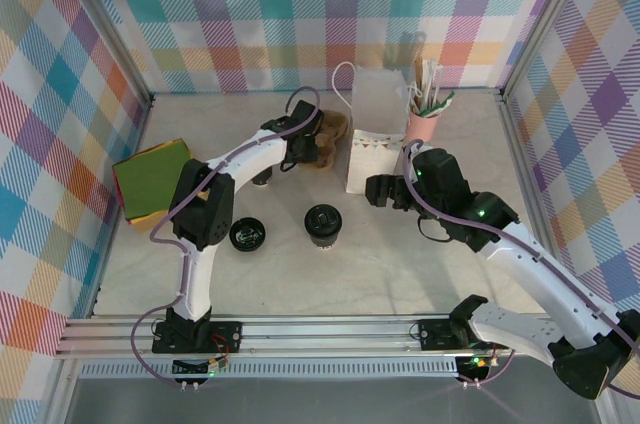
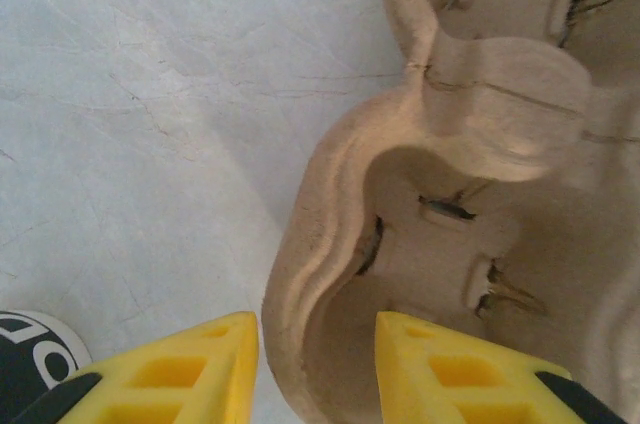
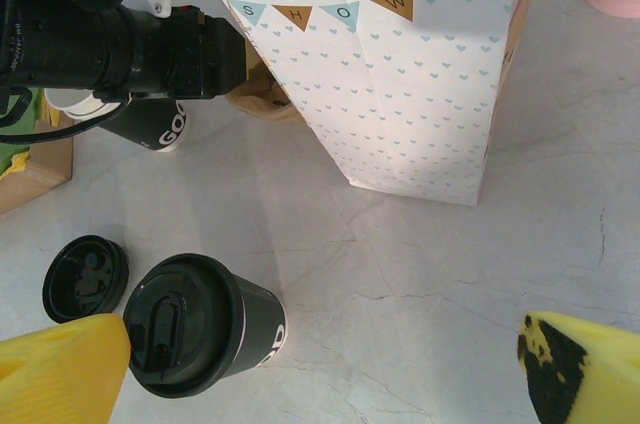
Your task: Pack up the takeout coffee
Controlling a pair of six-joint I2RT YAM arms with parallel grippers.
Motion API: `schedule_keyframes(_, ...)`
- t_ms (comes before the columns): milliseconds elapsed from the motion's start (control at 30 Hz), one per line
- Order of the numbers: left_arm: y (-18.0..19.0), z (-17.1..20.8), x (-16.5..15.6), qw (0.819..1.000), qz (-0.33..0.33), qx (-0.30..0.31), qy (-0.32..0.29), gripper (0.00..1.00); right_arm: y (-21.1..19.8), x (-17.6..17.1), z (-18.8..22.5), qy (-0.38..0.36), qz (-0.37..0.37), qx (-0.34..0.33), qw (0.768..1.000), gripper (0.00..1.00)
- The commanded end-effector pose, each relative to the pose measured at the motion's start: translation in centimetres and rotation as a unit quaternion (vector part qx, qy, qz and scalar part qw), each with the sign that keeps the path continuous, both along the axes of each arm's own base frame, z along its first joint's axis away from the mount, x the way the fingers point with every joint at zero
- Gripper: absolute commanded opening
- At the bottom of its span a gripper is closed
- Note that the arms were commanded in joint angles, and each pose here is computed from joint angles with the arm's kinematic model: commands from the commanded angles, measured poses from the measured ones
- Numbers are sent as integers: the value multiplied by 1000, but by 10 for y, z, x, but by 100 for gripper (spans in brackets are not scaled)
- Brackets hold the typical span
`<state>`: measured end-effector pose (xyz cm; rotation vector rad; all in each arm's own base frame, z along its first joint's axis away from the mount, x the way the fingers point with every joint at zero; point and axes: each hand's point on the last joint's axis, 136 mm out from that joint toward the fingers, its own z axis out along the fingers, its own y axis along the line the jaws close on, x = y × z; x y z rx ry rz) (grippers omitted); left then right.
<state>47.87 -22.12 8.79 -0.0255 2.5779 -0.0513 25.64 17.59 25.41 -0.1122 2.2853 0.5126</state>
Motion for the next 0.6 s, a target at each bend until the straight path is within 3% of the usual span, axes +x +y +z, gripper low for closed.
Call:
schedule_keyframes(0, 1, 0, 7, 1000, -7, -7, 1, 35, -5, 1, -4, 5, -9, -9, 1000, 99)
schedule_keyframes(200, 2, -10, 7, 1000, -7, -9, 13, 35, -7, 0, -6, 8, -11, -8, 1000, 99)
schedule_keyframes(267, 3, -13, 7, 1000, -6, -6, 16, 30, -6, 0, -7, 9, -10, -8, 1000, 99)
schedule_keyframes(567, 5, -17, 7, 1000, -5, -8, 22, 25, -5, 0, -8, 11, -9, -7, 1000, 99)
